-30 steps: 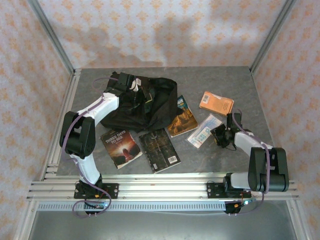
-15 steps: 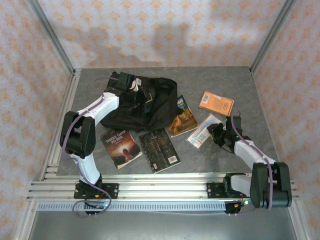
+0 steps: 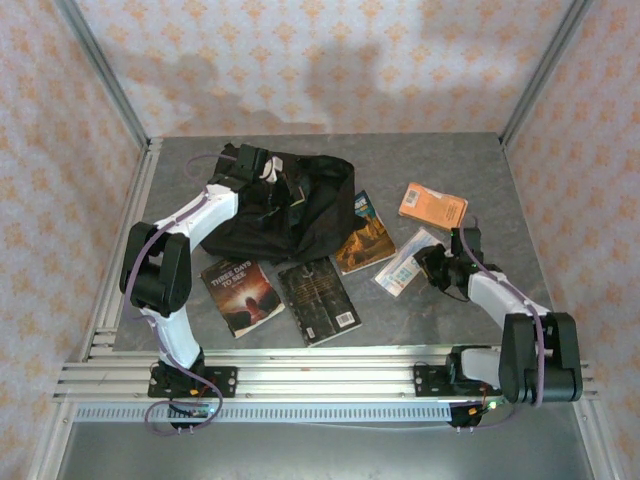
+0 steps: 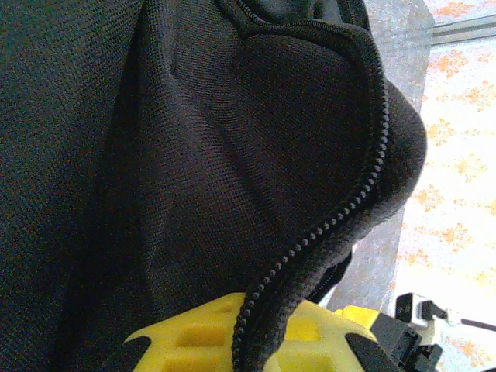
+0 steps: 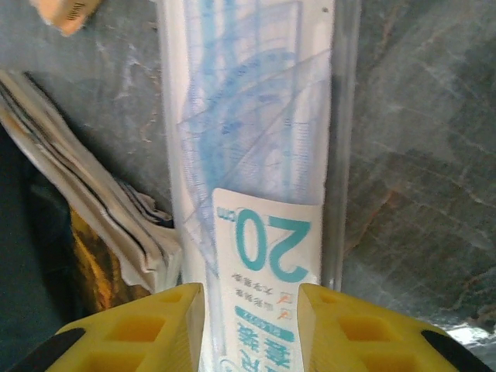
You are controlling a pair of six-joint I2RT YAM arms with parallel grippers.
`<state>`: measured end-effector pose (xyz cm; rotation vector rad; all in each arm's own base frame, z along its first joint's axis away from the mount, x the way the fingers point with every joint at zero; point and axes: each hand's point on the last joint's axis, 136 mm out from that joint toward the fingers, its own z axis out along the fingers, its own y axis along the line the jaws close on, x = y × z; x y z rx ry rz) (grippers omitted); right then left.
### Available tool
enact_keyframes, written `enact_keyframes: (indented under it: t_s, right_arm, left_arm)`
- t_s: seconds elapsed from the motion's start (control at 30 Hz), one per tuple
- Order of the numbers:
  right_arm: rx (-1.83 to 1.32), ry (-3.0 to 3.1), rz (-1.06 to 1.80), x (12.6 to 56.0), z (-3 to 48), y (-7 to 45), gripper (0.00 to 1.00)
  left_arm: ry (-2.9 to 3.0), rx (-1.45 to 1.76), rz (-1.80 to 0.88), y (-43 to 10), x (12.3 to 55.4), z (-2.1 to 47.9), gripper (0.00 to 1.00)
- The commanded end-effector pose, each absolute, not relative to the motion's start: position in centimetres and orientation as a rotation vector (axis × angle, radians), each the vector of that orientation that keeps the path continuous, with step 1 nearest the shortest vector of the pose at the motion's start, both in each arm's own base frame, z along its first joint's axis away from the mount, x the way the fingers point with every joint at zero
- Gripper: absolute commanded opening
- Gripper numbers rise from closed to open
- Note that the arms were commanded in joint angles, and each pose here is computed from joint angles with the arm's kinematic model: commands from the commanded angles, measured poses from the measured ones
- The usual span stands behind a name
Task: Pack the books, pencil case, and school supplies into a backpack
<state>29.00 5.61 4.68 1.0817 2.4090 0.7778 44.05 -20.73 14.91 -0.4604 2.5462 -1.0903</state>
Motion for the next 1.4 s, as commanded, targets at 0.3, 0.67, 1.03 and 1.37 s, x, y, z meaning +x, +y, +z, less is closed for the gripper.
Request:
enact_keyframes:
  t_s: [0.3,0.67,1.03,1.37]
  right_arm:
    - [1.083,2.439,0.644,29.1,3.9,4.3,0.36]
    - [1.076,2.434,0.672,29.3,3.7,4.6,0.36]
    - [1.075,2.438,0.707,30.1,2.6,5.0,0.36]
    - [1.012,2.369,0.842,32.0,4.3,6.3,0.36]
  left_arm:
    - [2.587,-0.445,-1.081,-21.0,43.6,14.4,0.00]
    - [2.591,-0.447,-1.078,-20.9,43.6,14.3,0.00]
    - [2.592,-0.448,-1.078,-21.0,43.6,14.2,0.00]
    - [2.598,-0.451,-1.076,-21.0,43.6,13.9,0.00]
